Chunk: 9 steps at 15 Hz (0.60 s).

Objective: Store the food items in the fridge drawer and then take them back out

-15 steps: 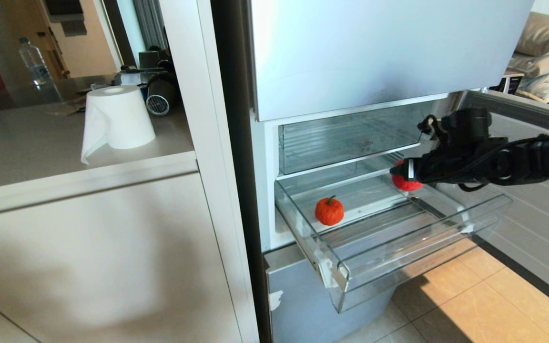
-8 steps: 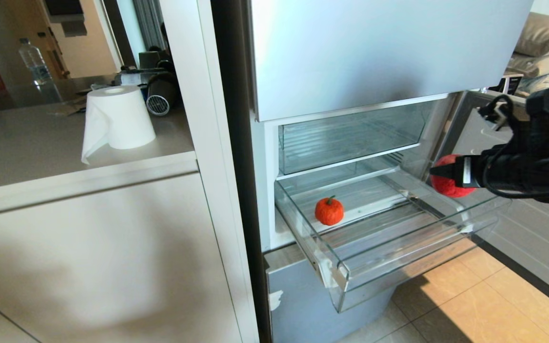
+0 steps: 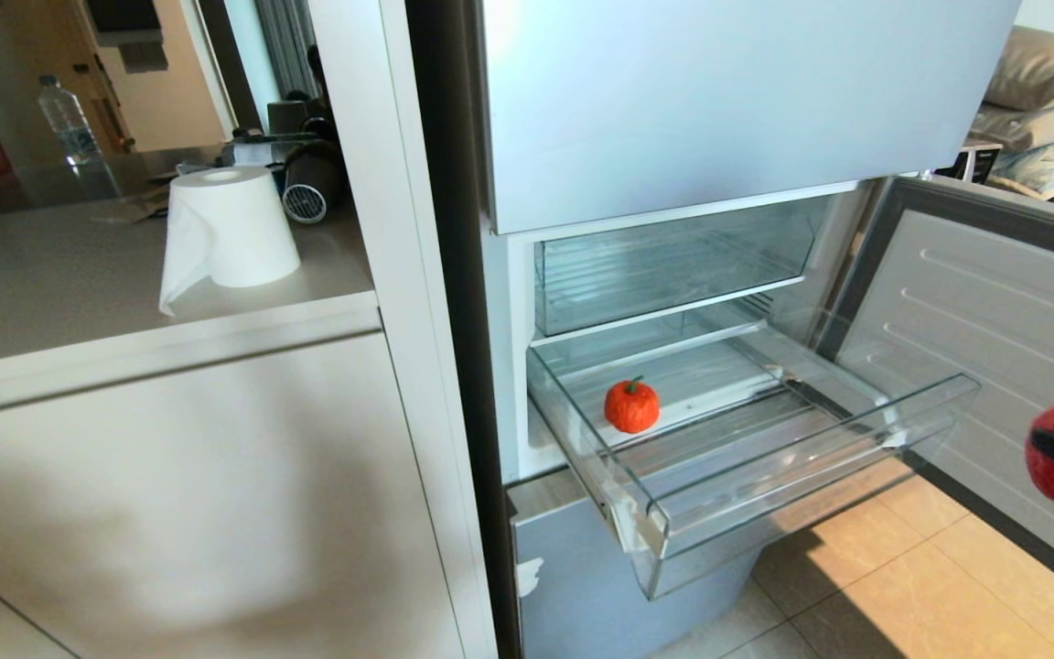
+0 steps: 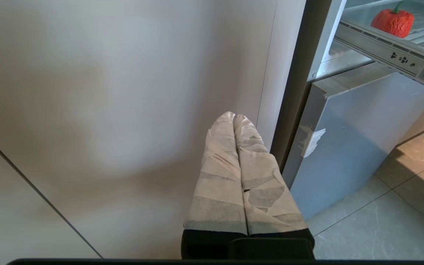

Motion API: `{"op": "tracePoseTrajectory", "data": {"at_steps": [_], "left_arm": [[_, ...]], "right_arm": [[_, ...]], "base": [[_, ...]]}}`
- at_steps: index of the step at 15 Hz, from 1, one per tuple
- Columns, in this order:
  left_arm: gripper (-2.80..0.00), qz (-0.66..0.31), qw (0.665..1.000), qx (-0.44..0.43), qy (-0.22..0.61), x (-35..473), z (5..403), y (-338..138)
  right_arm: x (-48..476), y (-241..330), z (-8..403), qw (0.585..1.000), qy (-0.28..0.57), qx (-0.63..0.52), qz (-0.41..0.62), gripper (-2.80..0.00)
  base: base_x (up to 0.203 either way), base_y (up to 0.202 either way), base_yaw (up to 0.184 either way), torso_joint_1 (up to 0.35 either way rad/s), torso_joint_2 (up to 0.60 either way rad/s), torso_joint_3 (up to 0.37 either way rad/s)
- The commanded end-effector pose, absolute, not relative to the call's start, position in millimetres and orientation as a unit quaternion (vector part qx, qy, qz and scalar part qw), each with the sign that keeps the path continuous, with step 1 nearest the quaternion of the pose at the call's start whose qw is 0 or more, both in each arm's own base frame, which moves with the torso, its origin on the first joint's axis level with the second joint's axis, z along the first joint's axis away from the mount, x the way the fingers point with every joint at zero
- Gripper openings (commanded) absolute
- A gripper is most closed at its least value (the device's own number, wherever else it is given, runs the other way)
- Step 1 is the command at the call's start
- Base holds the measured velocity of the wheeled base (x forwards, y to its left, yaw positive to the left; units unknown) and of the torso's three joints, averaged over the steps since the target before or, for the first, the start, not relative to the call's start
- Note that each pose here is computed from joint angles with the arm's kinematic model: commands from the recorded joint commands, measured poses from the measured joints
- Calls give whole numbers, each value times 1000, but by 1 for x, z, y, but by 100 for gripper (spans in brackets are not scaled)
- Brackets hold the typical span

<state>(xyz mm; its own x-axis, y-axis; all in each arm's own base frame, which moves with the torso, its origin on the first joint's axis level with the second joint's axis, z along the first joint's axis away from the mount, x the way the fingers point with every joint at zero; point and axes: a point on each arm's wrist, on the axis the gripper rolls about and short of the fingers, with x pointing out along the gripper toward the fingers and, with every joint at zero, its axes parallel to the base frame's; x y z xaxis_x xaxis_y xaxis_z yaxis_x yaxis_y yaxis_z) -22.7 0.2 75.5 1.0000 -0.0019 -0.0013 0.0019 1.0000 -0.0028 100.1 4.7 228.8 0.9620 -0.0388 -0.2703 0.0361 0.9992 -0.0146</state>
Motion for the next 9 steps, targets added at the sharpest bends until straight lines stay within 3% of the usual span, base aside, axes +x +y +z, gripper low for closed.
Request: {"op": "tracePoseTrajectory", "data": {"at_steps": [1, 5, 7, 9], "left_arm": [[-280, -1, 1000, -2, 1, -23, 76, 0], [-280, -1, 1000, -2, 1, -23, 76, 0], [-280, -1, 1000, -2, 1, -23, 76, 0], [-280, -1, 1000, -2, 1, -23, 76, 0]], "right_arm": [[46, 0, 210, 997, 77, -6, -28, -280], [-3, -2, 151, 997, 41, -58, -9, -280], [-10, -1, 105, 995, 64, -74, 5, -280], [-18, 0, 84, 996, 38, -74, 22, -280]], "base": [[0, 0, 0, 0, 0, 0], [0, 0, 0, 0, 0, 0], [0, 0, 0, 0, 0, 0], [0, 0, 0, 0, 0, 0]]}}
